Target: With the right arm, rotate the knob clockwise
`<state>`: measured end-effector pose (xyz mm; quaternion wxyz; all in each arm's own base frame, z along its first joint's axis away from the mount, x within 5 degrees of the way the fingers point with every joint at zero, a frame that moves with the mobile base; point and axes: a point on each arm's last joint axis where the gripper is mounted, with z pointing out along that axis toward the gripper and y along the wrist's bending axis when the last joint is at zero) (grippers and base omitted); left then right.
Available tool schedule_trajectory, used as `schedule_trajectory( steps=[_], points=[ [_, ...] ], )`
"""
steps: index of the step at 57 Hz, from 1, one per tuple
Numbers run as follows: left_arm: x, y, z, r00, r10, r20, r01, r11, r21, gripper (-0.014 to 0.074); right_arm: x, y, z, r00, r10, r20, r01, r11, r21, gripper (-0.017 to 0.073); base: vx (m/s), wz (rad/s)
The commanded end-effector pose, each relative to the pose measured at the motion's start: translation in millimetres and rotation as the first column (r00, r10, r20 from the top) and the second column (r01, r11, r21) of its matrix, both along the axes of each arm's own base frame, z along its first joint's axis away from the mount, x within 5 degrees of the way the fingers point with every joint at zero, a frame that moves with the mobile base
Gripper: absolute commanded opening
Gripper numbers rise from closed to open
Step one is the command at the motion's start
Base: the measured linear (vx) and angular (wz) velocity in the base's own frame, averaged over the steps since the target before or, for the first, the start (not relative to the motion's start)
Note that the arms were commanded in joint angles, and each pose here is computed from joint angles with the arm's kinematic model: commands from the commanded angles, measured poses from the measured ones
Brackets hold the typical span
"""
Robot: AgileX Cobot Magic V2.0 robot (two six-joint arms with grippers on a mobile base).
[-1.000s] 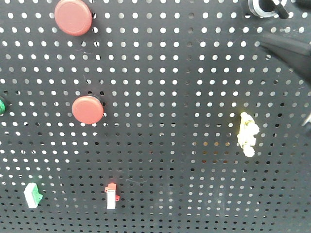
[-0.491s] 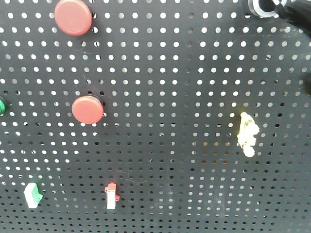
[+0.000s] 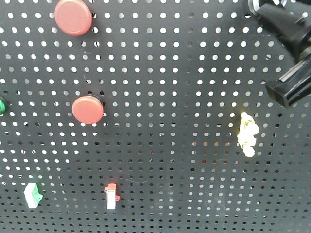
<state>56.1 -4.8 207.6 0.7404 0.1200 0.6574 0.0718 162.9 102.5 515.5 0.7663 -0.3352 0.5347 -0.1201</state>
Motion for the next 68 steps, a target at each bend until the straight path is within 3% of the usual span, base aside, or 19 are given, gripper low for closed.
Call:
schedule_trajectory(
  steps=[1,17,56,68],
  points=[
    [-0.8,-0.7,-3.4,0.998,-0.012,0.058,0.013,1.000,-0.013,-0.0006,-8.4,-3.3,14.3,0.997,0.023,0.071,-0.024,1.000,0.013,0.0189,0.00,0.00],
    [-0.8,-0.7,-3.4,0.998,-0.012,0.058,0.013,1.000,-0.013,-0.0006,-6.6,-3.8,12.3,0.999,0.012,0.044,-0.013,1.000,0.026,0.0120,0.00,0.00],
    [-0.8,-0.7,-3.4,0.998,-0.012,0.058,0.013,1.000,-0.013,-0.0006,6.4,4.7,3.4,1.000,-0.006,-0.003,0.006,1.000,0.001,0.0132,0.00,0.00],
    [-0.8,-0.7,-3.4,0.998,-0.012,0.058,0.013,1.000,-0.013,-0.0006,6.2,4.9,3.6,1.000,-0.003,-0.002,0.003,1.000,0.002,0.0182,0.00,0.00]
  ],
)
